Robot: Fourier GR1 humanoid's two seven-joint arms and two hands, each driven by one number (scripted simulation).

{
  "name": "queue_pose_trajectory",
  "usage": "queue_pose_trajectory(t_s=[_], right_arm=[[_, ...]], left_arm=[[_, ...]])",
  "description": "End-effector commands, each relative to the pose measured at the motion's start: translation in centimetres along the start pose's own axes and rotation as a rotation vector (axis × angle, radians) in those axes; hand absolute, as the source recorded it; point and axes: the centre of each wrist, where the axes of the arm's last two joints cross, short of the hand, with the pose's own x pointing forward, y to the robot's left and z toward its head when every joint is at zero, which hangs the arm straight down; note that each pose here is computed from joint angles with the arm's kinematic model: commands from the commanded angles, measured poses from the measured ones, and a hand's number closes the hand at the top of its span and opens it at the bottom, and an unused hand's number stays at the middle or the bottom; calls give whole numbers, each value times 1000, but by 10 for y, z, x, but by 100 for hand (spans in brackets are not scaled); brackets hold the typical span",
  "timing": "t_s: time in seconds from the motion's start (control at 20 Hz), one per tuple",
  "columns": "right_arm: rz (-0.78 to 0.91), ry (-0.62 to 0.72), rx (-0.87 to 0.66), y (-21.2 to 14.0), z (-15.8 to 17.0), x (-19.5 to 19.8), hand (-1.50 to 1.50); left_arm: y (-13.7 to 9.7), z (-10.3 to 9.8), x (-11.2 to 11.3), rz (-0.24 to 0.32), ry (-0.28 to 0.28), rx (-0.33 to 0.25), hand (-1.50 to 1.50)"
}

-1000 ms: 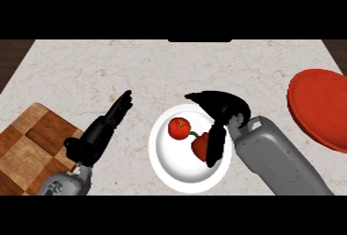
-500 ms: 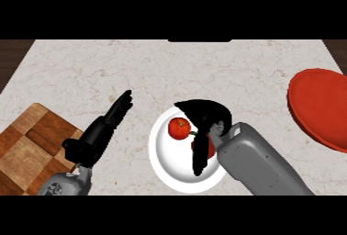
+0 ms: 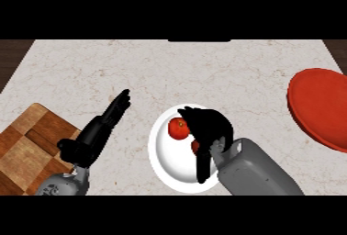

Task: Pick the bell pepper from the plate and place it in the bowl

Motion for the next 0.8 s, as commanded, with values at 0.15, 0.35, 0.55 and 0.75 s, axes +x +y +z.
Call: queue_pose_trajectory(t_s=[0.15, 0.35, 0.55, 0.75], right_arm=[[65, 104, -109, 14, 10, 4, -150], [59, 140, -105, 24, 2, -13, -150], [31, 160, -88, 33, -4, -10, -150], [38, 166, -68, 51, -30, -25, -150]], left_arm=[[4, -15, -7, -1, 5, 13, 0], [1, -4, -6, 15, 7, -13, 0], [10, -9, -20, 17, 8, -13, 0], [1, 3, 16, -11, 1, -10, 0]])
